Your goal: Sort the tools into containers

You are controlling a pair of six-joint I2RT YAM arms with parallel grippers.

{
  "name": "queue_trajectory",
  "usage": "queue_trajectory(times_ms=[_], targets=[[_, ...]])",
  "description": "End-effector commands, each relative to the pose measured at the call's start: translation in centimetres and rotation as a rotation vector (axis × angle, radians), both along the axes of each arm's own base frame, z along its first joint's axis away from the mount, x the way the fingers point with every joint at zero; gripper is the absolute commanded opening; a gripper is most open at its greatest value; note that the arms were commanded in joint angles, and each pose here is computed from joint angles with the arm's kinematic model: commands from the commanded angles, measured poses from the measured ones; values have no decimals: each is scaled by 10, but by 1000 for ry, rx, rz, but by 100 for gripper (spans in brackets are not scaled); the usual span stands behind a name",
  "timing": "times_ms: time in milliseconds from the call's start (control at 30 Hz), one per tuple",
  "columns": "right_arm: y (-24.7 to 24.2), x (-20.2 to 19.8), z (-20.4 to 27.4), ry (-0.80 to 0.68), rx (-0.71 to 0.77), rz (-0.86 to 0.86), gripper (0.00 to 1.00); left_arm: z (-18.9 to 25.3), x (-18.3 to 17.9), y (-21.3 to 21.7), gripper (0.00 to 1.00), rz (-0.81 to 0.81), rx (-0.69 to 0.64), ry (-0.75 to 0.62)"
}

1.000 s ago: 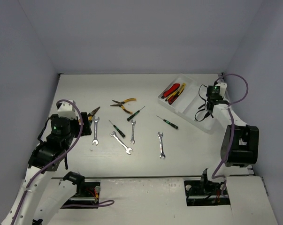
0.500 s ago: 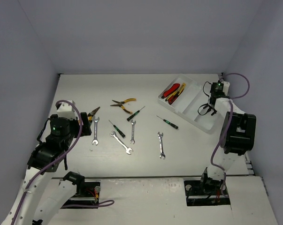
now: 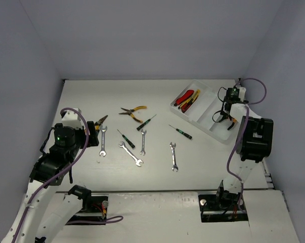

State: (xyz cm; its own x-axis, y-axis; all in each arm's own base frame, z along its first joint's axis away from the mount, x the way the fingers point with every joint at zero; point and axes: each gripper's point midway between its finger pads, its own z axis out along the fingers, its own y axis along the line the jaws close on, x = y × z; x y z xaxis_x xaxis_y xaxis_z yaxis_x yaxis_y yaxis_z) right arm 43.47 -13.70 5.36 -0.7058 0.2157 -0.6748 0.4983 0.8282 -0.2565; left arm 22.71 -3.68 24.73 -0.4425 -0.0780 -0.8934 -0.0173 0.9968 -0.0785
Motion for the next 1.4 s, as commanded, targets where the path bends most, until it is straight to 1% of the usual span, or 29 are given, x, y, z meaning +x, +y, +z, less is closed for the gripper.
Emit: queue_trajectory(times_ms=[0,67,133,167,267,300,400,433,467,500,567,633,800,933,1200,1367], targets=[[34,22,82,-214,-1,88,65,12,12,-1,83,8,-10,-44],[59,23,103,-258,3,157,65,11,12,-1,83,10,-9,-39],[119,27,120,-293,44,330,64,10,13,-2,83,8,-9,-33],[140,27,127,-311,67,389,64,9,14,-2,83,6,-8,-30],[222,23,136,-330,153,608,62,7,15,-3,83,-1,-7,-20],[254,20,137,-327,187,699,61,6,15,-4,83,-3,-6,-16],[334,12,140,-314,224,925,61,3,16,-4,83,-9,-1,-7],[358,10,130,-284,244,1008,60,3,16,-4,83,-8,1,-3],[378,10,130,-280,247,1076,60,2,17,-4,83,-9,1,0],[391,9,124,-264,246,1112,60,2,17,-4,83,-8,2,1],[431,5,106,-221,250,1239,60,0,18,-3,83,-5,5,9],[455,9,104,-224,241,1295,60,-2,19,-3,83,-4,7,13],[501,16,61,-155,255,1398,58,-5,20,-2,83,3,13,23],[524,23,51,-153,249,1446,56,-5,20,-3,83,-1,12,27],[541,25,8,-84,249,1474,51,-5,20,-2,83,3,11,26],[550,28,-6,-73,247,1468,44,-5,20,-2,83,3,11,26]])
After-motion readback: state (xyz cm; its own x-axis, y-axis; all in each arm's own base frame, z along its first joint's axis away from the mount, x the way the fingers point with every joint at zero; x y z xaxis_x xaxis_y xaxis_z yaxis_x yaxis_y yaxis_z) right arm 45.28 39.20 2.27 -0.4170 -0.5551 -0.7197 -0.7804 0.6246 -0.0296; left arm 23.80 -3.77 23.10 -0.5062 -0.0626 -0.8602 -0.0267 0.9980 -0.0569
